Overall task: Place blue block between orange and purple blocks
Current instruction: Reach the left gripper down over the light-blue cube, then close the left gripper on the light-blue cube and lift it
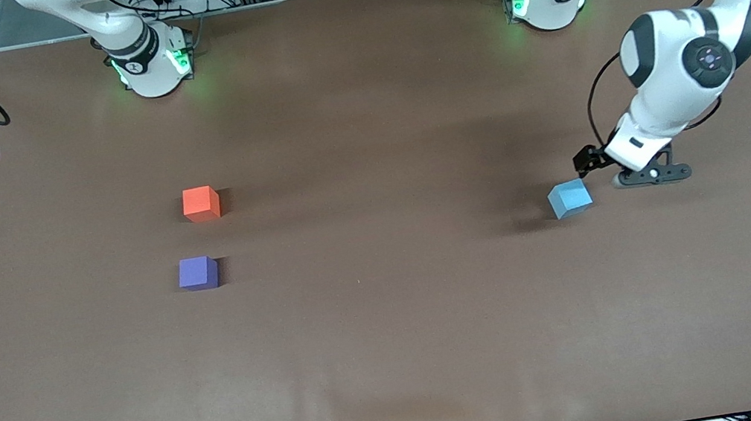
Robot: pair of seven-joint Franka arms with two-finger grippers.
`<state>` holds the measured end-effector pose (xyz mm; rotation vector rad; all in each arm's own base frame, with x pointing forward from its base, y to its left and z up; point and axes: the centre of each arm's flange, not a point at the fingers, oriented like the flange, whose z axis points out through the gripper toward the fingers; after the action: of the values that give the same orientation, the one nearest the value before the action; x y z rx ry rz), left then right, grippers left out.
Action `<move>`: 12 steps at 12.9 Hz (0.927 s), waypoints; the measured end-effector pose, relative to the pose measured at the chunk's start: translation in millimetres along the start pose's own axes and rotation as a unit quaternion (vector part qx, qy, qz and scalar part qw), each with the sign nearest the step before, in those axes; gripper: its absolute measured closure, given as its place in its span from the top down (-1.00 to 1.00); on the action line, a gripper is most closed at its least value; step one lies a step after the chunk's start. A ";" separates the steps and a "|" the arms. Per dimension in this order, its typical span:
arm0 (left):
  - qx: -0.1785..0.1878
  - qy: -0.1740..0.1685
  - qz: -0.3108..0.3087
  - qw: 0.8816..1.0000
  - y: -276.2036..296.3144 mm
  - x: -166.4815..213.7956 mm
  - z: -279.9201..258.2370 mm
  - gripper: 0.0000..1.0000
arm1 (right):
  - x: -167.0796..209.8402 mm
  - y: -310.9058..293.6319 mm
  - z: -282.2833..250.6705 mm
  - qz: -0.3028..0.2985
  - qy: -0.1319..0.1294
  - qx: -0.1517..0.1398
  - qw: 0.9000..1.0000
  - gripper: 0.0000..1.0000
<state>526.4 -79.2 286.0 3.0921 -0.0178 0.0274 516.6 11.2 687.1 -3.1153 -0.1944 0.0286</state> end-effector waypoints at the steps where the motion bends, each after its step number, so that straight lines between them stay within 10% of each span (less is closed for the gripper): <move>1: -0.003 -0.001 -0.011 1.000 6.6 -0.4 11.5 1.00 | 0.0 0.2 0.0 0.000 0.000 0.000 1.000 1.00; 12: -0.015 -0.018 -0.028 0.999 17.2 -5.3 71.4 1.00 | -0.2 2.2 0.0 0.002 0.000 0.001 1.000 1.00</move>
<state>522.1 -99.8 215.4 3.0603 0.0660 -0.0307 516.6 9.0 687.1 -3.1144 -0.1890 0.0286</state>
